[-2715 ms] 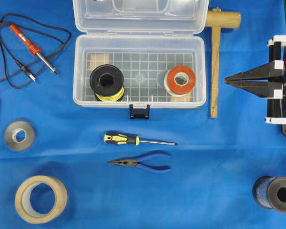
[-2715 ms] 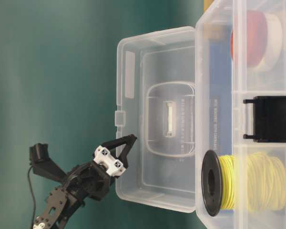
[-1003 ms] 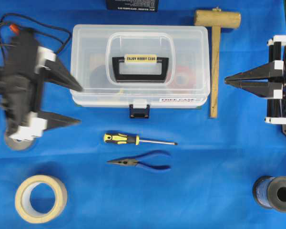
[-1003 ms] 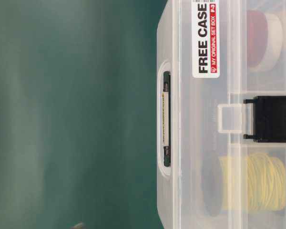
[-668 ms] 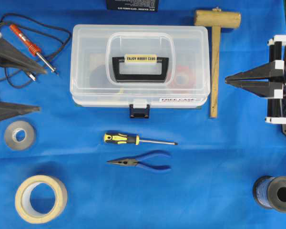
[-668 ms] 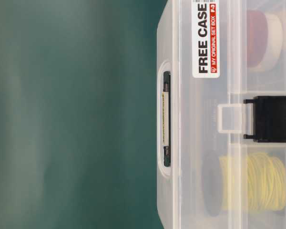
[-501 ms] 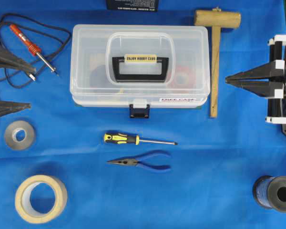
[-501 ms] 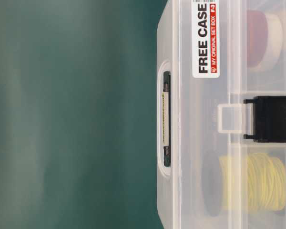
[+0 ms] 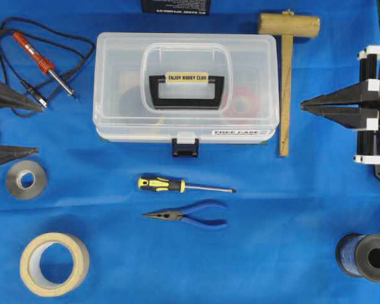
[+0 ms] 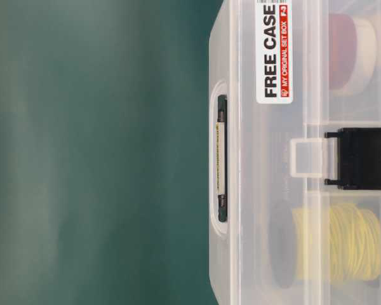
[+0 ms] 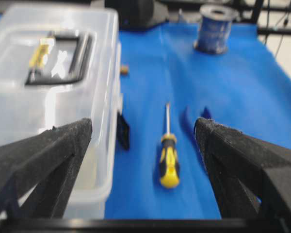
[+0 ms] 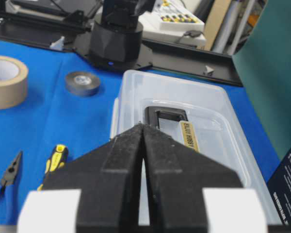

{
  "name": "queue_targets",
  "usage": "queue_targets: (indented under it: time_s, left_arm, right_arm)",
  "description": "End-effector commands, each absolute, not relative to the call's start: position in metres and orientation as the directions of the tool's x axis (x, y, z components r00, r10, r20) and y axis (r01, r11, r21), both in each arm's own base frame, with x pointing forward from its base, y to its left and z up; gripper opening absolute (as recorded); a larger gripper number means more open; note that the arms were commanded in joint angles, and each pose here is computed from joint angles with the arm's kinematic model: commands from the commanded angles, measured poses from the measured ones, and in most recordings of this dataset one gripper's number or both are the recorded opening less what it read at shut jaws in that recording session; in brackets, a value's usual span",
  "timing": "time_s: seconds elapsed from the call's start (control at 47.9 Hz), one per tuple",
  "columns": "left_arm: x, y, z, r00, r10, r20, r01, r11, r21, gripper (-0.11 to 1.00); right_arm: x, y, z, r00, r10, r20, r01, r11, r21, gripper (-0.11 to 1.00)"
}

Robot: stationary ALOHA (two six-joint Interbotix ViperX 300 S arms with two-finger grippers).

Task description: Close the tool box with the left arm.

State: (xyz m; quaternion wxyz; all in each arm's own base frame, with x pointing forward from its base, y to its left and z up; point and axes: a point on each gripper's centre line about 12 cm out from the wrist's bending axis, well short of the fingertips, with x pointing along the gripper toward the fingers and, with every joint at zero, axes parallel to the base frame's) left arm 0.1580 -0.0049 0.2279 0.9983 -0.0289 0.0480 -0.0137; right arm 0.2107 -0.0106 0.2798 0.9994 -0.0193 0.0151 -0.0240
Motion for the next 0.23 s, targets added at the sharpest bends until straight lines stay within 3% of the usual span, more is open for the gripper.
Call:
queue_targets:
  time_s: [0.0, 0.209]
  left_arm:
    - [0.1586, -0.0043, 0.2291, 0.997, -0.026, -0.075, 0.021, 0.998, -0.065, 0.92]
    - [0.1576, -0.0042, 0.2248, 0.997, -0.025, -0.074, 0.020, 0.998, -0.065, 0.92]
  right_arm:
    - [0.2121, -0.0109, 0.2864, 0.999, -0.050, -0.009, 0.049, 0.998, -0.042, 0.00]
    - [0.2121, -0.0109, 0.2862, 0.999, -0.050, -0.011, 0.049, 0.998, -0.044, 0.00]
